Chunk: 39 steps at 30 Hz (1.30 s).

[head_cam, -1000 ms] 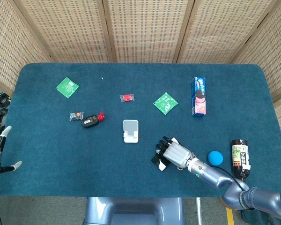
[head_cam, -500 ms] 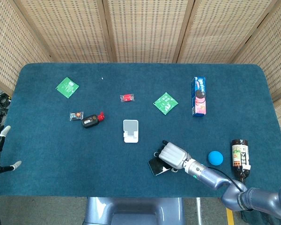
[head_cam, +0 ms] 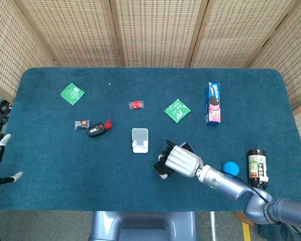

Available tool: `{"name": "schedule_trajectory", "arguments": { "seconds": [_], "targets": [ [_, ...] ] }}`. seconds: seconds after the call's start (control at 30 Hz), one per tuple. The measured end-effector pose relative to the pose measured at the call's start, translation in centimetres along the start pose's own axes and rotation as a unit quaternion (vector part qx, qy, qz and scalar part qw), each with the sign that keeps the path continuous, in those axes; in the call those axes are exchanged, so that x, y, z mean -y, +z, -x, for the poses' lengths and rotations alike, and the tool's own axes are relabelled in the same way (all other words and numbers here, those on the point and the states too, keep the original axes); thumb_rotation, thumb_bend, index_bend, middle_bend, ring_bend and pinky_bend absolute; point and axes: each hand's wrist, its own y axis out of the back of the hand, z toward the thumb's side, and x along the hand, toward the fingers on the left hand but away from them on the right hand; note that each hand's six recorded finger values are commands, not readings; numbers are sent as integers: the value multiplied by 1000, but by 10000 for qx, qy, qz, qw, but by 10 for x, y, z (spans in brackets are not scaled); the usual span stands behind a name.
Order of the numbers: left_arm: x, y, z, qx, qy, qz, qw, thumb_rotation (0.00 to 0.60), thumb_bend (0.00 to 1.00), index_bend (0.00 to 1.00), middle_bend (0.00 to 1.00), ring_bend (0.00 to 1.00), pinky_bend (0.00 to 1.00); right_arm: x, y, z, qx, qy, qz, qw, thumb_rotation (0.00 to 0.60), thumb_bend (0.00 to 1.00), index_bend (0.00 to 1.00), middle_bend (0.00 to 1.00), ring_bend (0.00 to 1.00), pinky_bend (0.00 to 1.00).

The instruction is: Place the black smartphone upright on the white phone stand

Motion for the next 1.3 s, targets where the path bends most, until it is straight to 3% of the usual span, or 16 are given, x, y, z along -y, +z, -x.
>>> {"name": "schedule_trajectory", "arguments": {
  "seconds": [0.07,0.17,0.3,0.4,0.83,1.0,1.3],
  "targets": [
    [0,-2,-1,-21,-15,10,10000,600,0,0,0,0,0,-12,-5,7,-41,-144,-524,9985,600,305,565,520,459,277],
    [1,-3,-2,-39,-40,14,10000,600,0,0,0,0,0,-31,-11,19,-124,-379,-1504,9878,600,316,564,523,459,276],
    [2,-4,-3,-54,-57,7,10000,600,0,0,0,0,0,-55,-12,40,-269,-706,-2797,9571,600,322,565,524,460,244],
    [4,-4,-4,-65,-83,-4,9999,600,0,0,0,0,0,-62,-5,56,-456,-820,-3436,9344,600,324,566,523,464,233],
    [9,-10,-7,-178,-201,4,9996,600,0,0,0,0,0,-50,15,102,-839,-693,-5017,8582,600,338,577,525,465,189],
    [12,-12,-9,-206,-261,5,9994,600,0,0,0,0,0,-42,19,113,-929,-557,-5224,8458,600,340,577,528,465,189],
    [12,-17,-10,-308,-268,24,9992,600,0,0,0,0,0,-29,18,130,-942,-267,-5269,8443,600,343,582,535,465,188]
  ]
}}
